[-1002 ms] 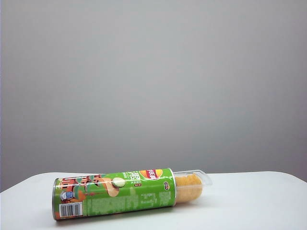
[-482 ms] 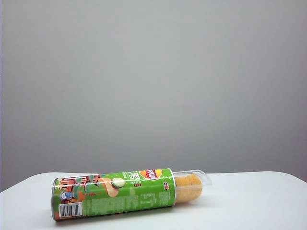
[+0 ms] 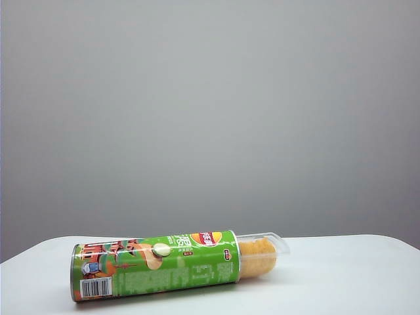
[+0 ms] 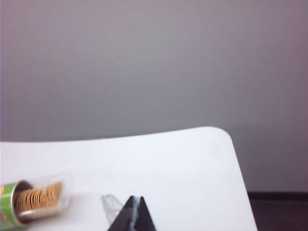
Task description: Pick up the green tub of chips from the desk, pull out the transparent container with the chips inside partially, and then place the chips back on the desk.
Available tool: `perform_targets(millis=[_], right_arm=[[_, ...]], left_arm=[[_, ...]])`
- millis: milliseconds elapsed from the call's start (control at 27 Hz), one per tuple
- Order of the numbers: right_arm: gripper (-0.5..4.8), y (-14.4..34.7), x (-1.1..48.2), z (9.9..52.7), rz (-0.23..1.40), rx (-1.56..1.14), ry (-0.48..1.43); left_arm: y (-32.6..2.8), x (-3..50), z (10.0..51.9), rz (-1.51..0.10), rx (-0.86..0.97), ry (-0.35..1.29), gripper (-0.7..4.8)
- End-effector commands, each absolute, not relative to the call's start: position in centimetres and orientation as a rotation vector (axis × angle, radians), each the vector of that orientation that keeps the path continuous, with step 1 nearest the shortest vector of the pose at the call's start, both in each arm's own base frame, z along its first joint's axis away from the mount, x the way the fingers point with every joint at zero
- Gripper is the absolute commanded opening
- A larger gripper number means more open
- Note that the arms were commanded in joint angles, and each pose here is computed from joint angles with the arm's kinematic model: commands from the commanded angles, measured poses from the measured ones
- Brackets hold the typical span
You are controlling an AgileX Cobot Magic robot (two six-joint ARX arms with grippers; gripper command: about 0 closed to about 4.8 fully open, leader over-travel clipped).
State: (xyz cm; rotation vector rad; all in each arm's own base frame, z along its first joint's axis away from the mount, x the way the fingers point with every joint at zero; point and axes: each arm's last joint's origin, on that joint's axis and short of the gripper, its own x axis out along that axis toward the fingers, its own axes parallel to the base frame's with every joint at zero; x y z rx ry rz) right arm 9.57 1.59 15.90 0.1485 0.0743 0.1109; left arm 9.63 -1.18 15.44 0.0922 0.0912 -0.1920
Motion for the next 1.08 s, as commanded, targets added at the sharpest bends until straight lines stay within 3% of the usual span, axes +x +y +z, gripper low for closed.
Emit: perform_targets(millis=[37, 297, 557, 1076], right_arm=[[0.00, 1.60, 9.54, 15.14, 0.107, 0.145, 0.137], [0.28, 1.57, 9.52, 14.59, 0.090, 0.164, 0.196], [0.27, 1.59, 9.51, 14.61, 0.097, 0.164, 0.196], [0.27, 1.59, 9.51, 14.61, 0.097, 0.164, 0.195]], left_arm=[[-1.17, 9.54, 14.95, -0.194, 0.096, 0.152, -0.02], [-1.03, 9.57, 14.67, -0.146, 0.074, 0.188, 0.06], [-1.03, 9.57, 14.71, -0.140, 0.022, 0.188, 0.83], [-1.03, 9.58, 14.72, -0.140, 0.023, 0.187, 0.83]])
